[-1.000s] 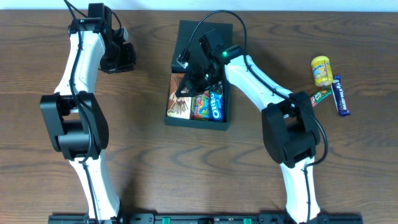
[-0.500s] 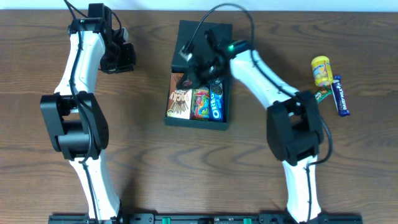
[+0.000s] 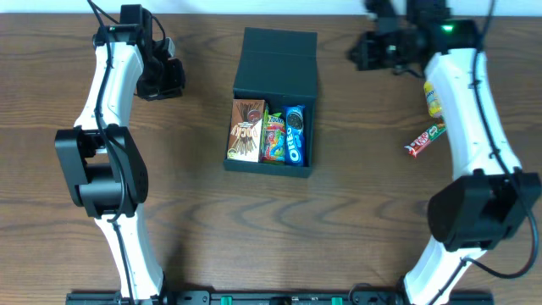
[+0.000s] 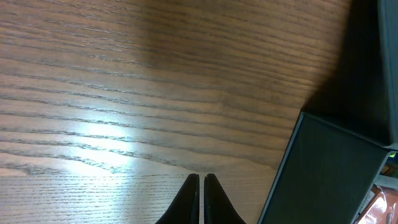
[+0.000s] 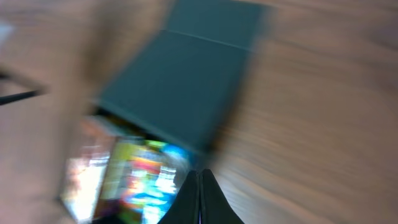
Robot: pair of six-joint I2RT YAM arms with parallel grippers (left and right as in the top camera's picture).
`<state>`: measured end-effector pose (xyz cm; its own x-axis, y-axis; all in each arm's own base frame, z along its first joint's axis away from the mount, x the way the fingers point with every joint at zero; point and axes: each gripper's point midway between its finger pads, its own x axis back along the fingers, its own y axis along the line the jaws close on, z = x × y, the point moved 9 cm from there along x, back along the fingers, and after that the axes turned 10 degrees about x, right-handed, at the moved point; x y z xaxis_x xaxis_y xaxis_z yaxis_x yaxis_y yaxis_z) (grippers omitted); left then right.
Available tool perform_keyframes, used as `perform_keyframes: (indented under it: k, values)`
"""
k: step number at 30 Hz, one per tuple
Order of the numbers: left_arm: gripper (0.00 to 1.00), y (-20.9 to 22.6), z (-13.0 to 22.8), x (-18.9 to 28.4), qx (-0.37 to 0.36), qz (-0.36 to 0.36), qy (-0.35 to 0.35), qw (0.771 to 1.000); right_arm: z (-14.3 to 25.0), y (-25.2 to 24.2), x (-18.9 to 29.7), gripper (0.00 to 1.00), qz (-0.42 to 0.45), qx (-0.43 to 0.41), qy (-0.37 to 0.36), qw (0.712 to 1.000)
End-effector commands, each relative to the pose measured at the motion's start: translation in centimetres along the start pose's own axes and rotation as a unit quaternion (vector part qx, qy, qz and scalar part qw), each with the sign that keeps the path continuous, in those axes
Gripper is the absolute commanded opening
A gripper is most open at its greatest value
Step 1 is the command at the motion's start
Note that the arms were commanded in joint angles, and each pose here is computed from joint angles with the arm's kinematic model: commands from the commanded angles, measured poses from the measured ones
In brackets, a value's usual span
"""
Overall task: Pack container
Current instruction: 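Move the right gripper to the yellow Mentos tub and grasp it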
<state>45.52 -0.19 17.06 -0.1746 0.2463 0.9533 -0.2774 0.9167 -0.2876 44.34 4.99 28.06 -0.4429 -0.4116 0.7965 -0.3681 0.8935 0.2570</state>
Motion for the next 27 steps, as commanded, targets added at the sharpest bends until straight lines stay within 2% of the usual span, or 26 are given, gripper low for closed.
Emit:
perform_keyframes:
  k: [1, 6, 9, 12, 13, 14, 15, 19, 22, 27]
  values:
    - [0.06, -1.1, 0.0, 0.9, -0.020, 0.007, -0.010, 1.000, 1.4, -4.5, 0.5, 0.01, 0.119, -0.037, 0.034, 0.992]
    - [0.06, -2.4, 0.5, 0.5, -0.035, 0.008, -0.007, 0.999, 2.5, -9.0, 2.6, 0.02, 0.193, -0.076, 0.036, 0.978]
    - [0.06, -3.1, 0.7, 0.4, -0.043, 0.010, -0.006, 0.999, 3.2, -11.6, 3.4, 0.08, 0.228, -0.090, 0.038, 0.969]
    - [0.06, -3.8, 1.0, 0.2, -0.051, 0.011, -0.005, 0.999, 4.0, -13.7, 3.2, 0.22, 0.236, -0.074, 0.051, 0.968]
    - [0.06, -4.0, 1.1, 0.1, -0.053, 0.011, -0.004, 0.999, 4.2, -14.3, 3.1, 0.31, 0.237, -0.069, 0.057, 0.968]
    - [0.06, -4.2, 1.2, 0.1, -0.055, 0.012, -0.004, 0.998, 4.5, -14.8, 2.8, 0.50, 0.237, -0.062, 0.064, 0.967]
    - [0.07, -4.4, 1.2, 0.0, -0.057, 0.012, -0.003, 0.998, 4.8, -15.4, 2.4, 0.57, 0.240, -0.058, 0.071, 0.967]
    - [0.07, -5.0, 1.6, -0.1, -0.054, 0.013, 0.000, 0.998, 5.9, -18.0, 0.7, 0.68, 0.253, -0.068, 0.089, 0.961]
    - [0.07, -5.3, 1.8, -0.2, -0.055, 0.012, 0.003, 0.998, 6.7, -19.4, -0.5, 0.85, 0.253, -0.077, 0.097, 0.959]
    - [0.07, -5.4, 2.1, -0.3, -0.055, 0.010, 0.011, 0.998, 7.4, -21.1, -2.0, 0.93, 0.254, -0.081, 0.101, 0.958]
